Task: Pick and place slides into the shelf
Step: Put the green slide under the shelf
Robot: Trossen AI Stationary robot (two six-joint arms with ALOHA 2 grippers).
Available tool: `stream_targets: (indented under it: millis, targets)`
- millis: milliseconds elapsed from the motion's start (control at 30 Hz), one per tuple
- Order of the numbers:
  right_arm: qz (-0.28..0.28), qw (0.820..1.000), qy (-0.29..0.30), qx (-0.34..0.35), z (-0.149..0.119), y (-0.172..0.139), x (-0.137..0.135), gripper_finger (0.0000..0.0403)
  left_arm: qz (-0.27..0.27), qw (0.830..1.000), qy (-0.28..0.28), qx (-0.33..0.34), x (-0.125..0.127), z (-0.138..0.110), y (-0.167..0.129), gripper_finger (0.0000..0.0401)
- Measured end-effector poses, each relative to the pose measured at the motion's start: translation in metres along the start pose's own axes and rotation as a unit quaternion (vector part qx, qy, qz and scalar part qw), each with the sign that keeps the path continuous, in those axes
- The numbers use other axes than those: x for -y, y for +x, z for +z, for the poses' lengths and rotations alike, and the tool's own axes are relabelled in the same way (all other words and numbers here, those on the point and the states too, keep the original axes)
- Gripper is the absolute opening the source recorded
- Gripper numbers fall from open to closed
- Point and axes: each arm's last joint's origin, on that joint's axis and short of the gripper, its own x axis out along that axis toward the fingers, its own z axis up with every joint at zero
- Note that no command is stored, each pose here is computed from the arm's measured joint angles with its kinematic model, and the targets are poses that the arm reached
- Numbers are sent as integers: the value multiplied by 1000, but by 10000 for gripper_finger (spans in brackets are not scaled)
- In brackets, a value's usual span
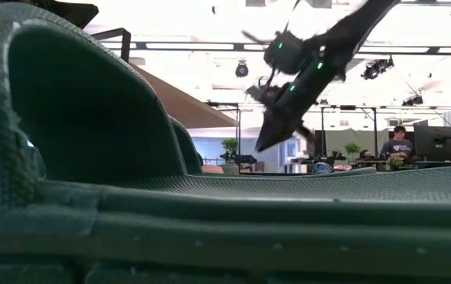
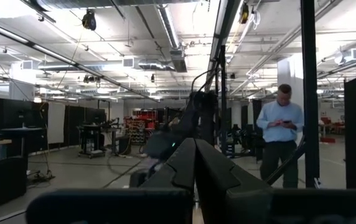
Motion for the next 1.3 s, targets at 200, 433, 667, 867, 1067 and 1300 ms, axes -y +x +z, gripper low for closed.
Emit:
stream_targets:
  millis: [200, 433, 667, 867, 1067, 1300]
  targets:
    - [25, 995, -93, -10, -11, -65, -26, 0, -7, 1000, 0, -1, 0, 0, 0, 1]
    - [120, 979, -161, -35, -48, -155, -55, 0, -23, 1000, 0, -4, 1, 0, 0, 1]
    - [181, 976, -45, -111, -94, -218, -64, 0, -26, 1000, 0, -4, 1, 0, 0, 1]
    - [146, 968, -7, -203, -130, -240, -69, 0, -26, 1000, 0, -4, 1, 0, 0, 1]
    - [20, 960, -71, -271, -147, -270, -80, 0, -25, 1000, 0, -4, 1, 0, 0, 1]
    - [-125, 929, -210, -278, -177, -286, -109, 0, -24, 1000, 0, -4, 1, 0, 0, 1]
